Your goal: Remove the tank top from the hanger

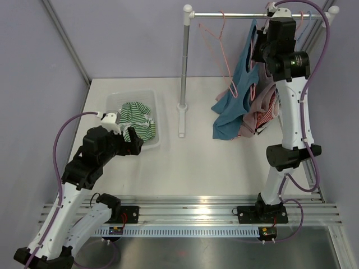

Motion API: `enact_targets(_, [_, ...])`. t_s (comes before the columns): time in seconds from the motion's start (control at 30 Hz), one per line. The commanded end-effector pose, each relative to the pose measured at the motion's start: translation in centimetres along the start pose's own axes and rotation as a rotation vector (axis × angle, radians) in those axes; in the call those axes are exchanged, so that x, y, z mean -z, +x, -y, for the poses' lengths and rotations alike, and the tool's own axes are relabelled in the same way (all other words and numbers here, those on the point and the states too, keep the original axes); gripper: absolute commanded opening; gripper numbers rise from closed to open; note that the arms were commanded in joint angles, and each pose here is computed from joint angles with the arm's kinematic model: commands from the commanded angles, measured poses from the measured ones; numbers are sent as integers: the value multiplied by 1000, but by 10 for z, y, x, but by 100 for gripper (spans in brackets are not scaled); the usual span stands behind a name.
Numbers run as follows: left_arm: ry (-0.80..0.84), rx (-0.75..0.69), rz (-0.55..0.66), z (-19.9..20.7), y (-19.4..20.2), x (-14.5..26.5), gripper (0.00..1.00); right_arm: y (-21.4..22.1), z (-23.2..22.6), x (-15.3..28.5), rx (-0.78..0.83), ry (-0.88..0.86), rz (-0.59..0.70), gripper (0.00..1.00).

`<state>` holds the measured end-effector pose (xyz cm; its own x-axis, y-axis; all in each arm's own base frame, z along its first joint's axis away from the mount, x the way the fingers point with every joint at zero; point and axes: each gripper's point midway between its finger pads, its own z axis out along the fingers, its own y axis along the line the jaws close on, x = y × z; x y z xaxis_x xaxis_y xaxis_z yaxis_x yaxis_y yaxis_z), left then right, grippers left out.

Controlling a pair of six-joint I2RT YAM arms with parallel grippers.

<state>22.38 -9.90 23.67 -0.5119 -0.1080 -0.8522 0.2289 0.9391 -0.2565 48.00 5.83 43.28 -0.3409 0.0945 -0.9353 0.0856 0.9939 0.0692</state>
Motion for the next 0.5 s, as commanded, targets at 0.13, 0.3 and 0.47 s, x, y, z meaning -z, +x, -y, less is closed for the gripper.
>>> enact_targets(0.13, [68, -18, 50, 14, -12, 0, 99, -56, -5, 84, -71, -122, 189, 0])
enact_targets(0.3, [129, 13, 95, 34, -36, 10, 99, -21, -8, 121, -88, -199, 101, 0])
enact_targets(0.47, [180, 15, 130, 70, -71, 17, 99, 32, -9, 156, -90, -277, -1, 0])
